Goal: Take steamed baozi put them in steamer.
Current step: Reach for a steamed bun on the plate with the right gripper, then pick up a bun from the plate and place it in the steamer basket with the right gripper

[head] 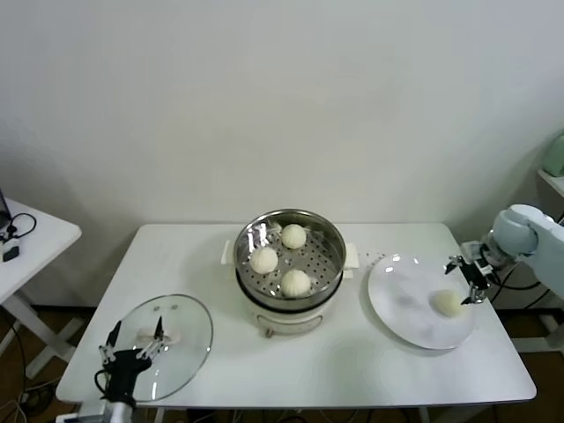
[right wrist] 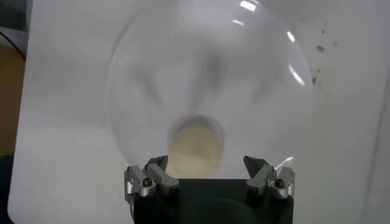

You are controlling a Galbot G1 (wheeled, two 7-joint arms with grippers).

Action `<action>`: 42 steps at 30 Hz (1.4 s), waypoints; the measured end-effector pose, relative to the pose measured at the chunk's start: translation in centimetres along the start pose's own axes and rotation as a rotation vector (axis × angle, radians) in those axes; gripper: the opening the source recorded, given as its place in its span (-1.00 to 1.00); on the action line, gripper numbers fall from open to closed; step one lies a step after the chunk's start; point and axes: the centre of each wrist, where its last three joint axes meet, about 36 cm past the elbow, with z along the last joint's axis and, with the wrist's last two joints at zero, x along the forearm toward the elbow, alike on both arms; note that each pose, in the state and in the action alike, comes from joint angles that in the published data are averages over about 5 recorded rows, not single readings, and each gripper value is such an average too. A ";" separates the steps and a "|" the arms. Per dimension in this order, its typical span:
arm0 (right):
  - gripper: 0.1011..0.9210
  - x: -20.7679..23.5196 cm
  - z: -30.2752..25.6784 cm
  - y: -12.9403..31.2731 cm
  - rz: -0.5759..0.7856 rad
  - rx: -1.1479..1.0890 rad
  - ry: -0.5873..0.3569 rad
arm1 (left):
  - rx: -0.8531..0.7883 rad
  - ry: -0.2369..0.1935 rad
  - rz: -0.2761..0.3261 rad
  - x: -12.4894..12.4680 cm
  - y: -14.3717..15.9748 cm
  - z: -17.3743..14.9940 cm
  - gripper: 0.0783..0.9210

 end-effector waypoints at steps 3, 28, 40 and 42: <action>0.76 -1.2 0.5 0.4 -0.017 -0.026 0.004 | -0.001 0.004 -0.003 0.0 0.1 0.1 0.77; 0.76 -6.3 0.3 -1.0 -0.052 -0.092 0.011 | -0.009 0.016 -0.009 0.1 0.2 0.6 0.77; 0.32 -6.2 0.6 -1.1 -0.050 -0.115 0.004 | -0.011 0.016 -0.013 0.1 0.3 0.6 0.77; 0.32 -6.0 0.7 -1.1 -0.048 -0.124 0.000 | -0.011 0.016 -0.013 0.2 0.4 0.6 0.77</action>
